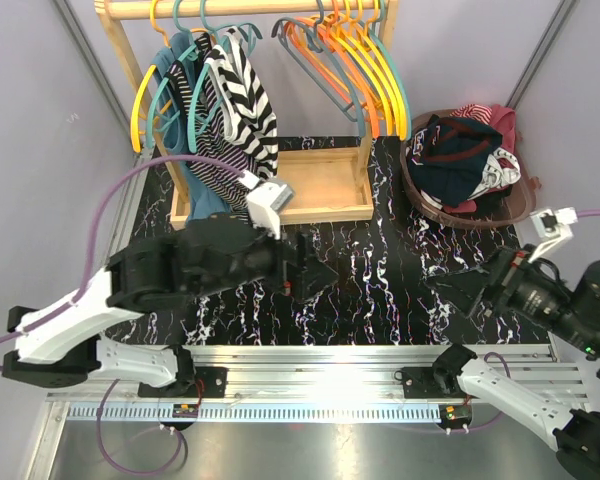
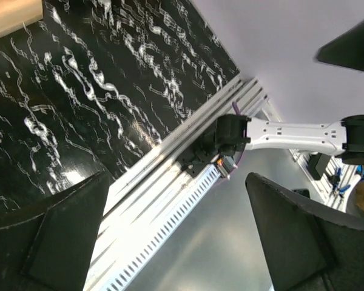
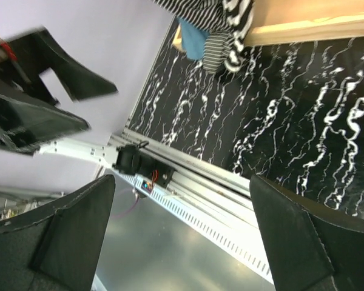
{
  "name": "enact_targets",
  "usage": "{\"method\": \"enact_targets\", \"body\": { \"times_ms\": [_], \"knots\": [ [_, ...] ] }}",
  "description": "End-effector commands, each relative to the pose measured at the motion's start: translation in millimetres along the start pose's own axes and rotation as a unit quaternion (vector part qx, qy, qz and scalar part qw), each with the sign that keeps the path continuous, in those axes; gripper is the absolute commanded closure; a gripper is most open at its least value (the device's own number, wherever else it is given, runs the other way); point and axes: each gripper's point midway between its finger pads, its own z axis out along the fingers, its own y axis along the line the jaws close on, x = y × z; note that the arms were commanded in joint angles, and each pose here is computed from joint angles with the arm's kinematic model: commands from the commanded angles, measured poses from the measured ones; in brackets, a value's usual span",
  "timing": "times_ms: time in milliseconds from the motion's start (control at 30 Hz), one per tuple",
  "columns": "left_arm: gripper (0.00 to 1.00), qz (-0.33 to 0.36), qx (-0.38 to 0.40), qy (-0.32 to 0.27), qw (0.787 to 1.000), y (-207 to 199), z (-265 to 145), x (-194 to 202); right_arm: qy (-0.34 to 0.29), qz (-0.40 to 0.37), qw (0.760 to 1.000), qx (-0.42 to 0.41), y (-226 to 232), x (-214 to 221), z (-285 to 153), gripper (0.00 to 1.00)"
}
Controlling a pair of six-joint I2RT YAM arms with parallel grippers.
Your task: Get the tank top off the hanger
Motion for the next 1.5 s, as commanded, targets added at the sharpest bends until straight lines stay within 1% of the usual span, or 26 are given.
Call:
{"method": "enact_targets", "body": {
  "times_ms": [0,133,233,267,300,367,400,433,467,533,567,633,667,700,767,800,833,867,900,967,1000,1033,1167,1200,1333,1467],
  "knots": [
    [0.01,0.027,0.037,-0.101,0.994,-7.4,-35.2,-45.3,0.029,-0.034,0.997,-0.069,26.2,3.0,17.1,0.00],
    [0.01,0.022,0.005,-0.146,0.989,5.2,-61.4,-70.3,0.063,-0.036,0.996,-0.060,23.1,12.9,35.3,0.00],
    [0.01,0.029,-0.019,-0.198,0.980,21.0,-98.0,-94.1,0.085,-0.041,0.994,-0.058,19.6,21.6,47.8,0.00],
    [0.01,0.026,-0.043,-0.235,0.971,33.0,-110.9,-106.6,0.094,-0.041,0.993,-0.055,16.9,25.6,52.4,0.00],
    [0.01,0.010,-0.046,-0.269,0.962,43.7,-136.5,-115.2,0.098,-0.042,0.993,-0.057,17.3,27.3,53.9,0.00],
    [0.01,0.006,-0.084,-0.314,0.946,64.0,-159.6,-129.1,0.107,-0.042,0.992,-0.055,15.0,31.7,58.0,0.00],
    [0.01,0.007,-0.100,-0.325,0.940,71.6,-168.7,-132.6,0.109,-0.043,0.991,-0.060,16.1,32.6,58.5,0.00],
    [0.01,0.018,-0.143,-0.336,0.931,86.1,-180.1,-138.7,0.111,-0.042,0.991,-0.060,15.7,33.8,59.6,0.00],
    [0.01,0.029,-0.165,-0.338,0.926,91.8,-184.5,-141.9,0.114,-0.042,0.991,-0.060,14.8,35.8,63.4,0.00],
    [0.01,0.053,-0.206,-0.335,0.918,96.5,-181.5,-148.7,0.120,-0.043,0.990,-0.063,14.6,38.8,67.0,0.00],
    [0.01,0.069,-0.225,-0.344,0.909,97.6,-189.8,-158.9,0.126,-0.042,0.989,-0.059,12.5,41.1,71.4,0.00],
    [0.01,0.094,-0.256,-0.341,0.900,94.0,-182.6,-169.7,0.133,-0.039,0.989,-0.061,12.1,44.2,76.0,0.00],
    [0.01,0.106,-0.279,-0.351,0.888,96.3,-195.8,-181.6,0.138,-0.039,0.988,-0.063,11.7,47.1,79.5,0.00],
    [0.01,0.122,-0.292,-0.346,0.883,92.0,-187.4,-187.6,0.140,-0.036,0.987,-0.065,12.2,48.3,80.8,0.00],
    [0.01,0.134,-0.288,-0.357,0.878,88.0,-200.6,-205.7,0.146,-0.032,0.986,-0.071,13.3,51.4,83.9,0.00],
    [0.02,0.150,-0.298,-0.339,0.880,85.2,-180.9,-210.4,0.148,-0.030,0.986,-0.073,13.7,52.6,84.2,0.00],
    [0.03,0.139,-0.286,-0.339,0.885,89.4,-194.5,-216.7,0.149,-0.027,0.986,-0.076,14.5,53.4,84.3,0.00],
    [0.04,0.138,-0.281,-0.325,0.892,91.2,-185.9,-217.9,0.151,-0.026,0.985,-0.079,14.9,54.9,83.9,0.00],
    [0.05,0.141,-0.284,-0.286,0.904,96.8,-151.7,-217.5,0.150,-0.026,0.985,-0.080,15.3,55.0,83.3,0.00],
    [0.09,0.117,-0.281,-0.235,0.923,116.7,-125.1,-206.1,0.151,-0.027,0.985,-0.080,14.2,56.2,81.2,0.00],
    [0.09,0.109,-0.285,-0.223,0.926,124.6,-116.5,-203.5,0.151,-0.027,0.985,-0.078,13.3,56.6,79.7,0.00],
    [0.11,0.094,-0.298,-0.205,0.928,144.1,-100.4,-200.9,0.152,-0.026,0.985,-0.076,12.4,57.5,77.9,0.00],
    [0.15,0.066,-0.323,-0.207,0.921,177.5,-97.1,-211.5,0.153,-0.024,0.985,-0.069,5.9,63.5,70.4,0.00],
    [0.15,0.065,-0.333,-0.196,0.920,187.5,-87.8,-213.6,0.155,-0.023,0.985,-0.069,4.9,65.3,69.3,0.00],
    [0.16,0.062,-0.359,-0.201,0.909,207.2,-85.8,-226.1,0.160,-0.021,0.985,-0.064,-1.0,72.1,65.8,0.00],
    [0.15,0.064,-0.378,-0.177,0.906,227.7,-70.6,-223.9,0.165,-0.019,0.985,-0.055,-6.0,76.2,64.7,0.00]
  ]
}}
